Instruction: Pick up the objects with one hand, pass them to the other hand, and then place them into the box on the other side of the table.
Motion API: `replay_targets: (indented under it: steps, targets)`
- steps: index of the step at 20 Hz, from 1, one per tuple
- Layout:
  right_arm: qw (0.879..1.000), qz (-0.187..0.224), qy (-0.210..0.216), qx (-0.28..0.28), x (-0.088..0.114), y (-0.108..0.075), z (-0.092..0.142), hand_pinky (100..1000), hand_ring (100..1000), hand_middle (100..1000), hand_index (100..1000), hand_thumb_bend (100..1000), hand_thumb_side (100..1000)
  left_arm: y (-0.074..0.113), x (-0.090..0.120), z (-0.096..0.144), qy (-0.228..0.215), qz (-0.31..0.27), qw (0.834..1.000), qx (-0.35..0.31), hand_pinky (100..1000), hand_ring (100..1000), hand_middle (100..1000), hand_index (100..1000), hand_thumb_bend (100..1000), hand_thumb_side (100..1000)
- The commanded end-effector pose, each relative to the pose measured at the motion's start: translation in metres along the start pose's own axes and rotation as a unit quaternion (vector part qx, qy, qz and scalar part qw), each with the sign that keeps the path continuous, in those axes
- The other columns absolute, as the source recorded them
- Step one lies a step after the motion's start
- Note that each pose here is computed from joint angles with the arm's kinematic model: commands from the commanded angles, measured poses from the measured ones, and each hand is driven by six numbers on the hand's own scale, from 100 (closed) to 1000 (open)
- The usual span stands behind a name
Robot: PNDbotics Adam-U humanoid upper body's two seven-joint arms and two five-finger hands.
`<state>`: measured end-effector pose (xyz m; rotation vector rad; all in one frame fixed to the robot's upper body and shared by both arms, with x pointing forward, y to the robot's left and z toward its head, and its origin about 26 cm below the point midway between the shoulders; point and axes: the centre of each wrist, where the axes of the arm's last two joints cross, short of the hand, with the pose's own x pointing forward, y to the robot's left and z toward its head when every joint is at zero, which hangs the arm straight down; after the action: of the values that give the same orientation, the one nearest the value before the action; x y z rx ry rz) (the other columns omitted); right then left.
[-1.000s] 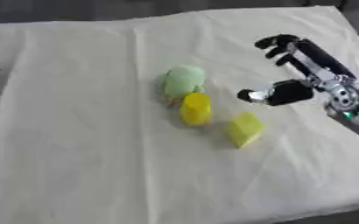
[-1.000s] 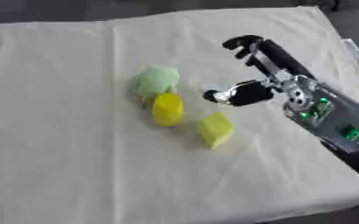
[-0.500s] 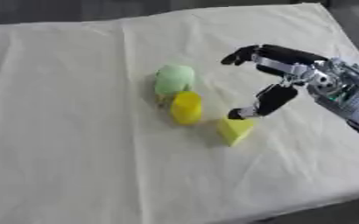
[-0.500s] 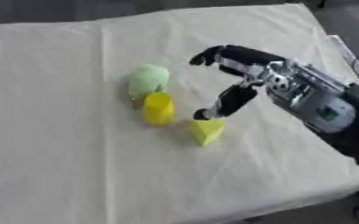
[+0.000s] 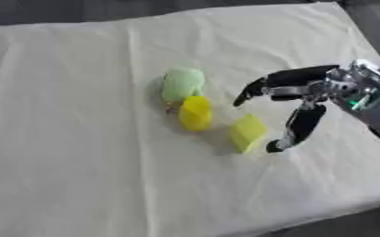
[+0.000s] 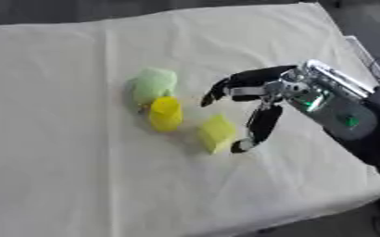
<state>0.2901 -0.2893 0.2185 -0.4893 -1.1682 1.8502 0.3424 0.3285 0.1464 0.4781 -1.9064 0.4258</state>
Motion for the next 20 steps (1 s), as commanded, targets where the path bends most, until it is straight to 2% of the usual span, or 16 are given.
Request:
replay_targets:
  steps: [1,6,11,20]
  targets:
    - [1.0,0.02,0.007,-0.004,0.001,-0.01,0.008,1000,928,881,926,496,160,0.006,0.009,-0.007,-0.015,-0.005,1.0,0.004,826,674,735,751,203,655]
    - [0.999,0.023,0.022,-0.021,0.002,-0.007,0.005,1000,930,878,927,472,134,0.005,0.008,-0.006,-0.012,-0.003,1.0,0.003,827,674,735,750,199,661]
    - [0.998,0.032,0.046,-0.037,0.004,0.004,-0.002,1000,923,871,926,467,125,0.004,0.008,-0.005,-0.011,0.0,1.0,0.001,828,673,732,747,195,664]
    - [0.997,0.018,0.062,-0.045,0.008,0.019,-0.009,1000,895,838,907,453,100,0.0,0.012,-0.007,-0.017,0.006,1.0,-0.003,831,673,730,744,188,663]
